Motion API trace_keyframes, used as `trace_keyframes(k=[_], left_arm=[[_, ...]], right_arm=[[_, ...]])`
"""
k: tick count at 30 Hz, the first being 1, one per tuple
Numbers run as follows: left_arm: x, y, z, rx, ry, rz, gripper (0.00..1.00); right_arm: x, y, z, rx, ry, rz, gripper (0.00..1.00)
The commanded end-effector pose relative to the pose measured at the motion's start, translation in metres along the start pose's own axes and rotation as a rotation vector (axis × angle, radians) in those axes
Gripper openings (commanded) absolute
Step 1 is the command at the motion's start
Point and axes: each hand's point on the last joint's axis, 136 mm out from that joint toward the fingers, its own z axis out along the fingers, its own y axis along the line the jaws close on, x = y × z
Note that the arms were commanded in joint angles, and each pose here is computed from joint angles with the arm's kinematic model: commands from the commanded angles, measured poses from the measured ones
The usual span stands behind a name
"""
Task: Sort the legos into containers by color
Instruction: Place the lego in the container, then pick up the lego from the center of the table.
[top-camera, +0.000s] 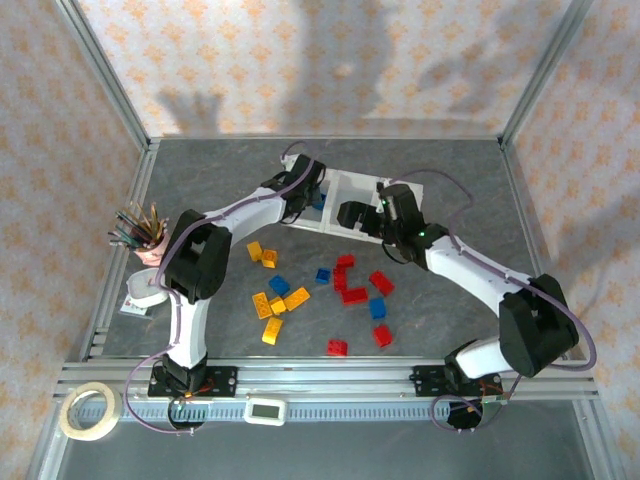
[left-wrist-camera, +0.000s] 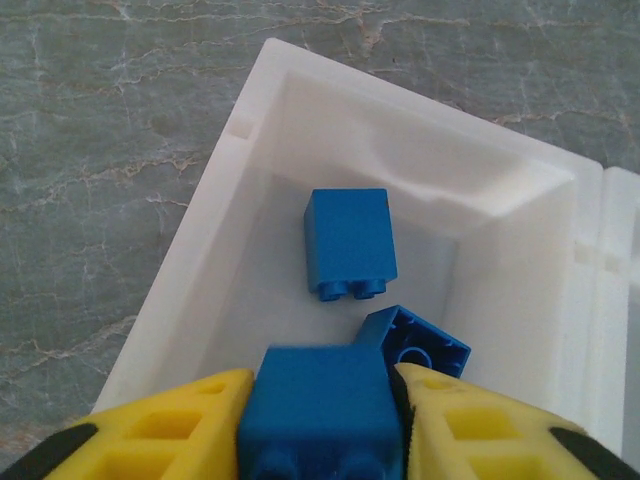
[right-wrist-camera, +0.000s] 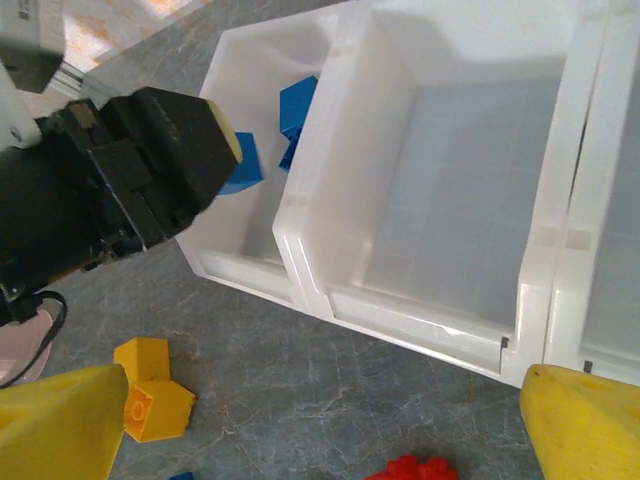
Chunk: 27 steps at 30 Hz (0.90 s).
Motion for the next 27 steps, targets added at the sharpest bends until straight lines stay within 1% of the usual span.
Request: trace_keyframes(k=[1, 5, 7, 8, 11, 13, 16, 20, 21, 27], left_arm=[[-0.024, -0.003, -0.018, -0.004, -0.050, -0.001, 0.48], [-0.027, -0.004, -0.035, 0.031, -0.050, -0.010, 0.51], [-0.023, -0.005, -0.043, 0.058, -0.033, -0.015, 0.52], [-0.026, -0.004, -0.053, 0.077, -0.038, -0.027, 0.53], [-0.010, -0.003, -0.067, 0.131, -0.002, -0.045, 0.55], [0.002, -0.001, -0.076, 0.158, 0.027, -0.046, 0.56], [0.029, 0.003, -0.088, 0.164, 0.079, -0.019, 0.57], [0.072, 0.008, -0.102, 0.152, 0.160, 0.046, 0.60], [0.082, 0.009, -0.105, 0.145, 0.179, 0.028, 0.60], [0.137, 0.005, -0.112, 0.160, 0.279, 0.047, 0.64]], right_arm=[[-0.018, 0.008, -0.007, -0.004, -0.040, -0.018, 1.00], [-0.018, 0.013, -0.013, -0.018, -0.029, -0.043, 1.00], [-0.015, 0.013, -0.016, -0.019, -0.021, -0.049, 1.00], [-0.013, 0.012, -0.017, -0.018, -0.014, -0.048, 1.00], [0.000, 0.010, -0.019, -0.032, 0.025, -0.042, 1.00], [0.010, 0.008, -0.019, -0.044, 0.056, -0.030, 1.00], [0.026, 0.003, -0.021, -0.052, 0.101, -0.016, 1.00], [0.049, -0.008, -0.022, -0.043, 0.162, 0.016, 1.00], [0.055, -0.010, -0.023, -0.044, 0.177, 0.025, 1.00], [0.080, -0.027, -0.027, -0.025, 0.210, 0.041, 1.00]])
